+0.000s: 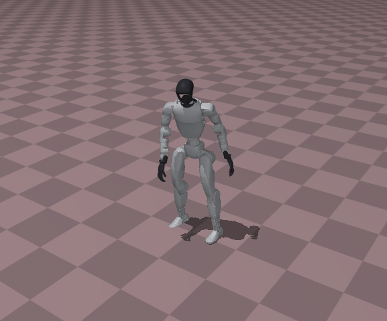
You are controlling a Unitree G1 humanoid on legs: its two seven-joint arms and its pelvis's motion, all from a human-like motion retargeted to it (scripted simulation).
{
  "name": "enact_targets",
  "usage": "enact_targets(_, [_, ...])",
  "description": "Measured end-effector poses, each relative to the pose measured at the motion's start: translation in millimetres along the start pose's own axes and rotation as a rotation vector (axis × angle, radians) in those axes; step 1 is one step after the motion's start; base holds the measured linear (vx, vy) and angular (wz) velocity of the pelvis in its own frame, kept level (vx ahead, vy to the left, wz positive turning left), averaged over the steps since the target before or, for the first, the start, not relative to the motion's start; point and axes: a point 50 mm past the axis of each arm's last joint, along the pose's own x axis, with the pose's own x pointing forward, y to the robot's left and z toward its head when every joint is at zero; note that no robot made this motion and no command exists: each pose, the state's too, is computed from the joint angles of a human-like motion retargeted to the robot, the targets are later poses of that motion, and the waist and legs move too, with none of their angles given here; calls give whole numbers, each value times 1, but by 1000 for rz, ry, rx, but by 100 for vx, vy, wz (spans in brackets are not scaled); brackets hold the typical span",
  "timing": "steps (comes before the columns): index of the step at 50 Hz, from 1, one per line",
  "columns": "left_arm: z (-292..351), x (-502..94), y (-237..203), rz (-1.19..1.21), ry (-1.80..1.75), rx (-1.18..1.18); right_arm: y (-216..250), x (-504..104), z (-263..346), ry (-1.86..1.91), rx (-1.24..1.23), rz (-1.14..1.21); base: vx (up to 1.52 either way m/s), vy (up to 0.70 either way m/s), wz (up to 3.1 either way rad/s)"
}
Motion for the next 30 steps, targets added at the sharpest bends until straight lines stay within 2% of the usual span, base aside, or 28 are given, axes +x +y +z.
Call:
enact_targets(5, [23,1,-13,-54,-80,-75,-44,16,95,-250,-82,-163,-30,-5,51])
enact_targets(8, [24,-2,-18,-115,-106,-55,-77,14,142,-385,-226,-305,-32,-4,80])
enact_targets(12, [2,-12,-15,-208,-109,95,-120,5,194,-450,-481,-511,-24,3,72])
enact_targets(16, [-10,-17,-1,-205,-82,57,-170,-18,249,-510,-672,-710,-20,8,82])
enact_targets(25, [-21,-22,14,-186,-34,7,-292,-119,331,-627,-680,-1137,-11,4,108])
enact_targets(30, [-32,-22,15,-191,15,36,-323,-156,342,-644,-703,-1275,0,0,86])
